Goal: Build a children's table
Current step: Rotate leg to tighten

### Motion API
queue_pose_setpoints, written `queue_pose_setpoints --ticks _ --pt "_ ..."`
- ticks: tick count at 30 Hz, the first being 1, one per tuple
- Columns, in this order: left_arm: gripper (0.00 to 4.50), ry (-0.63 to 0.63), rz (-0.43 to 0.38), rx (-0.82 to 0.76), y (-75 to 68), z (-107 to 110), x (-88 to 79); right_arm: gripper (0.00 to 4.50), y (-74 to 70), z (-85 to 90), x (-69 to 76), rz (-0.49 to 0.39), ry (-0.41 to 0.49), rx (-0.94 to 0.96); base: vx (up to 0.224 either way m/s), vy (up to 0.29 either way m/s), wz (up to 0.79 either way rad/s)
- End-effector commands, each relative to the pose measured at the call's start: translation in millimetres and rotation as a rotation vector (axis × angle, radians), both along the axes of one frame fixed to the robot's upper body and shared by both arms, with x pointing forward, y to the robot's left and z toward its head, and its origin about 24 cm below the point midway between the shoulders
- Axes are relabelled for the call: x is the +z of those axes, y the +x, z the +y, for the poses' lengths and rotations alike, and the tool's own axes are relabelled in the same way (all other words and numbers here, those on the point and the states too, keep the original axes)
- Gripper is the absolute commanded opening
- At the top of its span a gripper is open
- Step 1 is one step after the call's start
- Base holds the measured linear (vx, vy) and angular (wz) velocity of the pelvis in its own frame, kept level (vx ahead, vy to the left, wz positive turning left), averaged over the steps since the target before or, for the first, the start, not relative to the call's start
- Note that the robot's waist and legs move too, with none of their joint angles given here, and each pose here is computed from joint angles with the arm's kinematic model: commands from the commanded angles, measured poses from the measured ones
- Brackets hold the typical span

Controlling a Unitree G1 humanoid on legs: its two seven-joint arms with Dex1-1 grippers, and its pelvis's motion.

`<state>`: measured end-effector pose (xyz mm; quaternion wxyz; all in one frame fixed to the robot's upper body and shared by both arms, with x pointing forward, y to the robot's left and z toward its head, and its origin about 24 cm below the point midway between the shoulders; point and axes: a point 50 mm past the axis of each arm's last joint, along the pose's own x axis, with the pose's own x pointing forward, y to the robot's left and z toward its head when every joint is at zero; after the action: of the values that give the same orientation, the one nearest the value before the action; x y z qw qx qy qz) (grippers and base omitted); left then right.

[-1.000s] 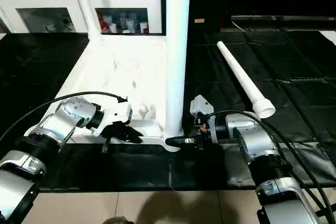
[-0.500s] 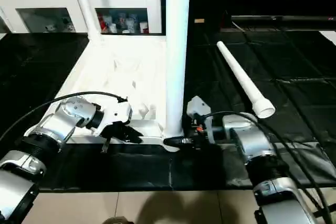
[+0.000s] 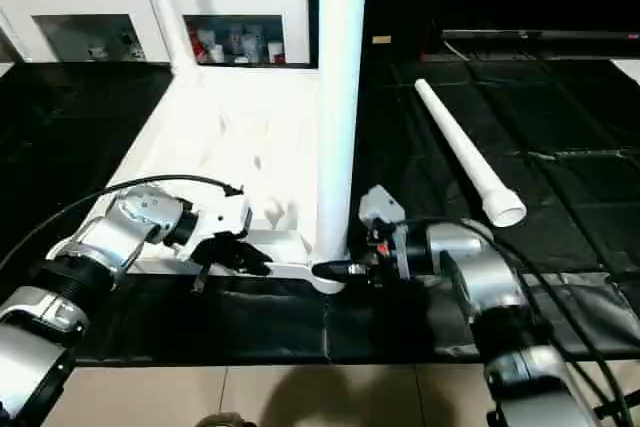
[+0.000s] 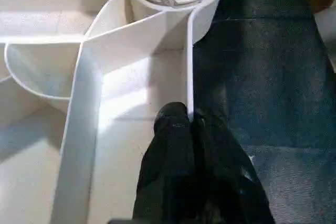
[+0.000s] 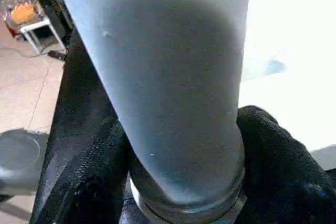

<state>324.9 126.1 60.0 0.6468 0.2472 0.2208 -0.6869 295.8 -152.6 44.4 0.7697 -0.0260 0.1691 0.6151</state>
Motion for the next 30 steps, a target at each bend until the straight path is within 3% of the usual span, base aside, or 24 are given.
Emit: queue_pose_setpoints --ticks 1,7,8,9,13,17,18,21,26,30 --pt "0.0 -0.04 0.003 0.034 -0.3 -13.6 -0.6 2.66 -6.2 13.9 -9.4 0.028 0.025 -0.015 0.0 0.0 0.0" --pt "0.0 -0.158 0.029 0.209 7.5 -38.1 4.5 2.66 -1.3 26.6 -26.1 0.078 0.015 -0.253 0.0 0.0 0.0" --pt "0.0 -0.208 0.032 0.335 13.7 -55.3 9.3 2.66 8.2 37.7 -33.1 0.124 0.027 -0.441 0.0 0.0 0.0" --pt "0.0 -0.218 0.035 0.38 15.5 -60.5 10.8 2.66 11.6 42.1 -34.7 0.144 0.031 -0.506 0.0 0.0 0.0" --pt "0.0 -0.253 0.009 0.504 22.4 -79.4 18.0 2.66 26.3 62.4 -34.5 0.208 0.07 -0.686 0.0 0.0 0.0" --pt "0.0 -0.232 -0.045 0.522 23.6 -91.8 22.6 2.66 37.6 84.4 -23.0 0.17 0.094 -0.696 0.0 0.0 0.0" --pt "0.0 -0.22 -0.06 0.514 23.6 -90.8 22.2 2.66 38.2 84.7 -22.2 0.168 0.1 -0.698 0.063 -0.028 -0.13" --pt "0.0 -0.184 -0.094 0.508 23.8 -85.6 20.0 3.35 38.8 83.5 -22.2 0.164 0.096 -0.703 0.047 -0.014 -0.1" --pt "0.0 -0.13 -0.129 0.501 22.9 -69.8 13.8 3.68 36.7 72.4 -26.4 0.12 0.056 -0.705 0.0 0.0 0.0" --pt "0.0 -0.117 -0.12 0.449 20.7 -53.1 10.7 4.08 31.6 48.1 -23.4 0.021 0.059 -0.63 0.0 0.0 0.0"
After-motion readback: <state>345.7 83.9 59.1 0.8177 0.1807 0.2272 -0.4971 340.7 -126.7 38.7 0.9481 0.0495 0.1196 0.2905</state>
